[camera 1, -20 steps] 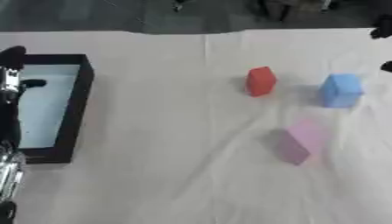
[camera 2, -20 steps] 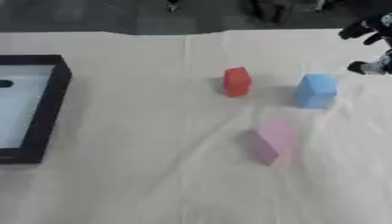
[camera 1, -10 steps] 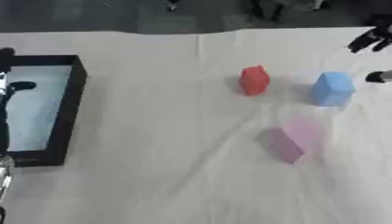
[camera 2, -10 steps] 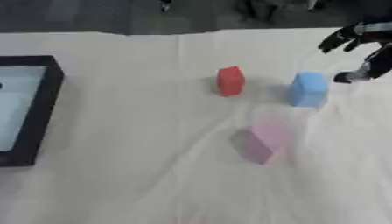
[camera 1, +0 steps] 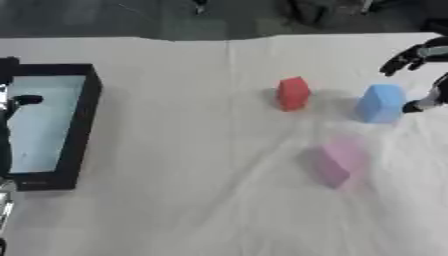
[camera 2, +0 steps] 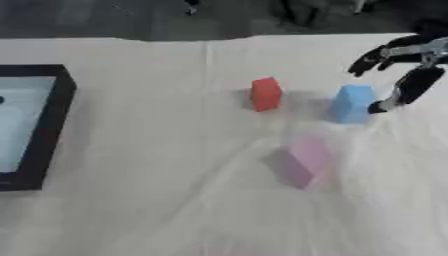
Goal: Pick up the objects with one hand, pass them to the other hand, and then place them into the box on the other side of the table.
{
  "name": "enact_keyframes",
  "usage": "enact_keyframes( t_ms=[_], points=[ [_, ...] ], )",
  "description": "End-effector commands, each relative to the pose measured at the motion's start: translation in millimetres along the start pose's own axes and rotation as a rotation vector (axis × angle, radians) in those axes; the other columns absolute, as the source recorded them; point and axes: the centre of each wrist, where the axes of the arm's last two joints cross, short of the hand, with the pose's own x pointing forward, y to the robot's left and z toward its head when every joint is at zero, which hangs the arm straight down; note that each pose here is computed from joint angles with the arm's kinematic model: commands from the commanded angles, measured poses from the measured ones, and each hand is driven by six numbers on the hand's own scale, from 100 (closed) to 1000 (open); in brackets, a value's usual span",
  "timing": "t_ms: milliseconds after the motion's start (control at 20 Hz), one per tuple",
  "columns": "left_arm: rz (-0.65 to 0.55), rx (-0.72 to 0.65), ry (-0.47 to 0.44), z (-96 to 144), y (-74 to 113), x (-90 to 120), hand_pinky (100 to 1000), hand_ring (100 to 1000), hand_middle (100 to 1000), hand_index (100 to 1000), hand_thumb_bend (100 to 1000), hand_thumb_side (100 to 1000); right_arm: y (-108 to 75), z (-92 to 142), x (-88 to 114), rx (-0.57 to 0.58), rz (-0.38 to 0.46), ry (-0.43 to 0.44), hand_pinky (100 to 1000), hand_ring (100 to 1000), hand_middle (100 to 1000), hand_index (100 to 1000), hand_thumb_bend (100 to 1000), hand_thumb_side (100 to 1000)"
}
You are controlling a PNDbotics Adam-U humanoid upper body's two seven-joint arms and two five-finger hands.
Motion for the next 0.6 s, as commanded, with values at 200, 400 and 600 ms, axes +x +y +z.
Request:
enact_keyframes(
  t_ms=[200,400,600],
  points=[
    [-0.003,-0.017,-0.018,-4,1.9,6,620,1000,787,790,386,728,-7.7,1,-4,-0.043,0.059,0.058,955,993,890,952,586,136],
    [-0.003,-0.019,-0.017,-4,1.7,5,620,1000,786,790,384,730,-7.1,-3,-4,-0.077,0.070,0.077,957,996,901,960,587,141],
    [0.000,-0.021,-0.022,-5,0.6,7,621,1000,786,790,384,729,-2.2,-11,-6,-0.094,0.057,0.088,956,996,899,959,590,145]
  ],
)
